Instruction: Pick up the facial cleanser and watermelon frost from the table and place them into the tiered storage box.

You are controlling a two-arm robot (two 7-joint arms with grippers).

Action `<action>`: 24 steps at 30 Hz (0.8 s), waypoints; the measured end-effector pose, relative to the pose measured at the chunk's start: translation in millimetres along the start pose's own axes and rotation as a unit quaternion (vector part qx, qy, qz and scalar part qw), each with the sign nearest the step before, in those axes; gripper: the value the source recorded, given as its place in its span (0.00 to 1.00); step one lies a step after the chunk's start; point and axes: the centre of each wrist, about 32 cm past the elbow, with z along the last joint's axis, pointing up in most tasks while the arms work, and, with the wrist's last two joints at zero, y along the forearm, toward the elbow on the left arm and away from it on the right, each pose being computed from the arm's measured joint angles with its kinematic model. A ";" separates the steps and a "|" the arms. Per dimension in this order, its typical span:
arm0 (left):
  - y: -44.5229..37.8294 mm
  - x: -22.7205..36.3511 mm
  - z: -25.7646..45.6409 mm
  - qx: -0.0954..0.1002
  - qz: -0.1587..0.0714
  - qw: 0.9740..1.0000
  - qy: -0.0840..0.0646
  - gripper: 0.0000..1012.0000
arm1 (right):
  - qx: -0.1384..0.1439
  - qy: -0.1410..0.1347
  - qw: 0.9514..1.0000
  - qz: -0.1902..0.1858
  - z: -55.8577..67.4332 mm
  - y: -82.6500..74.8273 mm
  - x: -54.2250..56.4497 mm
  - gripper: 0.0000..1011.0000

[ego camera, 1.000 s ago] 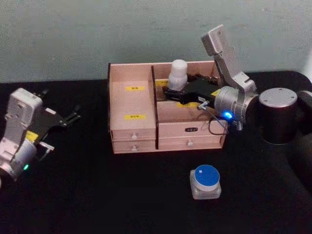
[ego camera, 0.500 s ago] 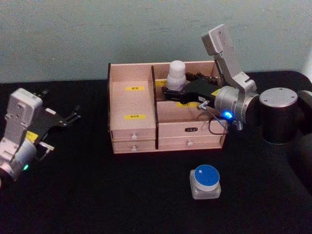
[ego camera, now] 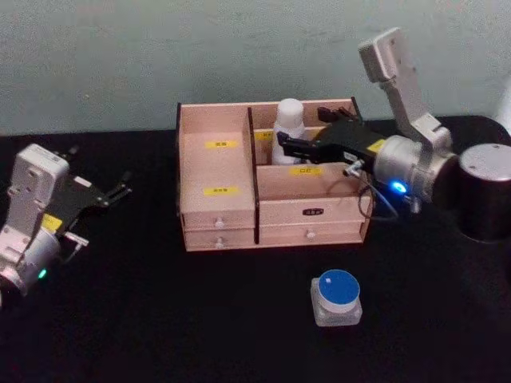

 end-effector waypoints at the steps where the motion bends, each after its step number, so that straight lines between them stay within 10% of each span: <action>1: 0.0 0.0 0.0 0.000 0.000 1.000 0.000 0.99 | 0.002 -0.003 1.000 0.004 -0.7 -7.8 -0.2 0.99; 24: 0.0 0.0 0.0 0.000 0.000 1.000 0.000 0.99 | -0.040 -0.027 0.992 0.115 -55.7 -107.7 -23.3 0.99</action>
